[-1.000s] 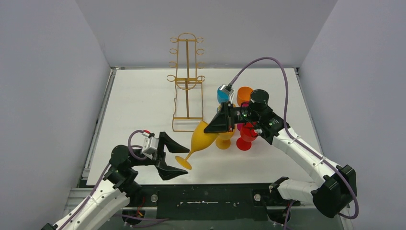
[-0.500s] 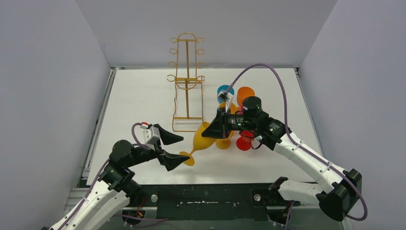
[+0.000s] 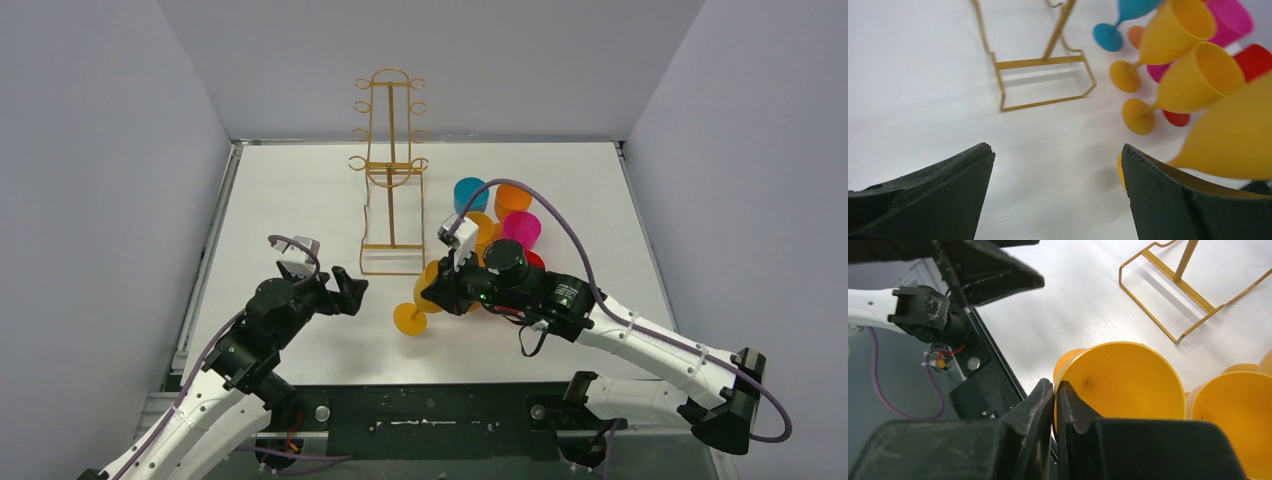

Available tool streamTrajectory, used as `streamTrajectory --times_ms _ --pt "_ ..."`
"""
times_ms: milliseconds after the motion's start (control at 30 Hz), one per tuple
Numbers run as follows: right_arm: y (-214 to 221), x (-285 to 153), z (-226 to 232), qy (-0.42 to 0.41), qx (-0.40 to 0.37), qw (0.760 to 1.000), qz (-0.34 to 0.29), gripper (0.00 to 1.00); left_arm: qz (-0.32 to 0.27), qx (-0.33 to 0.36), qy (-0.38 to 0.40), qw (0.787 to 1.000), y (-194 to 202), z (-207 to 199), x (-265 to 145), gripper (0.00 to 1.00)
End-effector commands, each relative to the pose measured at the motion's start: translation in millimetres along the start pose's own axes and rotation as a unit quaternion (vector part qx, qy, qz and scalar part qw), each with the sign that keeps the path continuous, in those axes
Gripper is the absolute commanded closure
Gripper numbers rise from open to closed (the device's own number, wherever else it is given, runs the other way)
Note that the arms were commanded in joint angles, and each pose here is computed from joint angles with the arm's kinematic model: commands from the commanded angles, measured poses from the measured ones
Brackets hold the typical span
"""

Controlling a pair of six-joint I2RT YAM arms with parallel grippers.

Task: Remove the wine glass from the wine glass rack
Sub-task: Place the wine glass at the center of the board.

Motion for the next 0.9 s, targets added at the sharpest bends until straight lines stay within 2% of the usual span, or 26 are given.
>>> streamTrajectory --times_ms 0,100,233,467,867 --pt "-7 4 -7 0.069 -0.067 0.995 -0.027 1.0 0.021 -0.03 -0.182 0.983 -5 50 -11 0.03" --pt "0 11 -9 0.105 -0.099 0.989 -0.015 1.0 0.057 -0.03 -0.198 0.978 3 56 -10 0.03" --pt "11 22 -11 0.138 -0.124 0.982 0.013 1.0 0.066 -0.045 -0.216 0.973 5 64 -8 0.03" --pt "24 45 -16 0.158 -0.113 0.98 0.04 1.0 0.078 -0.085 -0.244 0.963 4 86 -7 0.03" --pt "29 64 -28 0.195 -0.111 0.974 0.042 1.0 0.081 -0.087 -0.212 0.97 4 80 -11 0.03"
Point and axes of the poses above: each gripper's point midway between its finger pads, its own x axis out along the fingers, its own z axis along the line the jaws close on, y = z × x, the point moved 2 cm from there along -x, back along the fingers, and after that the axes turned 3 degrees about x, right-handed, at the moved point
